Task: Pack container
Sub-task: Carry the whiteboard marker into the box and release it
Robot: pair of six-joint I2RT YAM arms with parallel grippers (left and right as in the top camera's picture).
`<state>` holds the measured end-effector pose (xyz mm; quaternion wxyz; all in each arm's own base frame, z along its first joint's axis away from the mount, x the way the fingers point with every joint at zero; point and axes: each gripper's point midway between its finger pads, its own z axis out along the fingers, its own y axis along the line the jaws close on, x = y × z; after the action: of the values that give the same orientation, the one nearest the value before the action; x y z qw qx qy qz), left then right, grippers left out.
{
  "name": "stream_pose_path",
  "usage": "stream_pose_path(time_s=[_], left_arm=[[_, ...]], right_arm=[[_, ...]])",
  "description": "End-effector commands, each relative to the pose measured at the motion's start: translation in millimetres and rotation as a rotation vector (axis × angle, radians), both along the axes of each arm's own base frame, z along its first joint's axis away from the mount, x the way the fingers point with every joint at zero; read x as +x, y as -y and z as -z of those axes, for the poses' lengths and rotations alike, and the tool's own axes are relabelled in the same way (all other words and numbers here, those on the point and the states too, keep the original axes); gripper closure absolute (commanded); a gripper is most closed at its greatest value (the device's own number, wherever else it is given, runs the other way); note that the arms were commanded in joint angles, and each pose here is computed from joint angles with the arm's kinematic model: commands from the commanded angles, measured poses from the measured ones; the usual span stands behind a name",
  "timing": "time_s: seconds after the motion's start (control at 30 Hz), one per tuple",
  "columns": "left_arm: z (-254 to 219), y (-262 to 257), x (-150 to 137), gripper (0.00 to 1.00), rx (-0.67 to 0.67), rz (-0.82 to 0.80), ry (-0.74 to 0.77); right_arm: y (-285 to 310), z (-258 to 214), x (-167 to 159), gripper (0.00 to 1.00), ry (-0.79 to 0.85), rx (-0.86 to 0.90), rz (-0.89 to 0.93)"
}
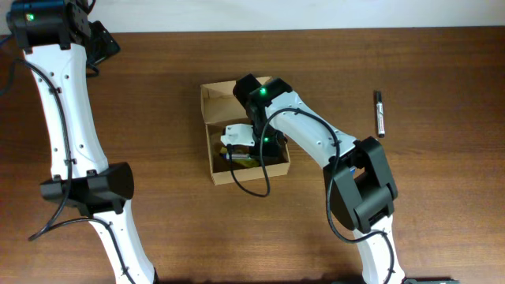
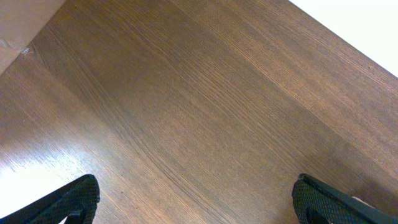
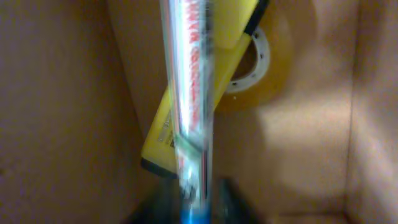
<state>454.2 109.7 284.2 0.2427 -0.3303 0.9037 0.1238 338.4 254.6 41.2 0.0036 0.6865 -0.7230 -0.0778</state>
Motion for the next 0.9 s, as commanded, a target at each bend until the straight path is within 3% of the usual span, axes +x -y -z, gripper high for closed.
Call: stream_pose_path(time_s=[0.0, 0.07, 0.23, 0.37, 0.5, 0.67, 0.87], left_arm=[[-17.6, -2.5, -6.4, 0.00, 0.019, 0.003, 0.036], [-17.6, -2.5, -6.4, 0.00, 0.019, 0.003, 0.036], [-17.6, -2.5, -6.4, 0.00, 0.019, 0.003, 0.036], [-17.6, -2.5, -6.4, 0.00, 0.019, 0.003, 0.036], [-17.6, -2.7, -6.5, 0.00, 0.019, 0.003, 0.036], [-17.6, -2.5, -6.4, 0.00, 0.019, 0.003, 0.036], [-17.6, -2.7, -6.5, 0.00, 0.019, 0.003, 0.036]], right_arm=[[0.9, 0.8, -2.0, 0.57, -0.016, -0.010, 0.051], [1.6, -11.3, -0.7, 0.51, -0.008, -0.015, 0.061], [-11.4, -87.0, 24.5, 0.52, 0.130, 0.067, 0.141], [4.2, -187.1, 69.0, 0.47, 0.432, 0.114, 0.474], [32.0, -261.6, 77.8, 0.41, 0.535, 0.260, 0.715], [110.5, -287.1, 87.4, 0.40, 0.538, 0.282, 1.042], [224.3, -255.7, 103.9, 0.40, 0.451, 0.173, 1.359]])
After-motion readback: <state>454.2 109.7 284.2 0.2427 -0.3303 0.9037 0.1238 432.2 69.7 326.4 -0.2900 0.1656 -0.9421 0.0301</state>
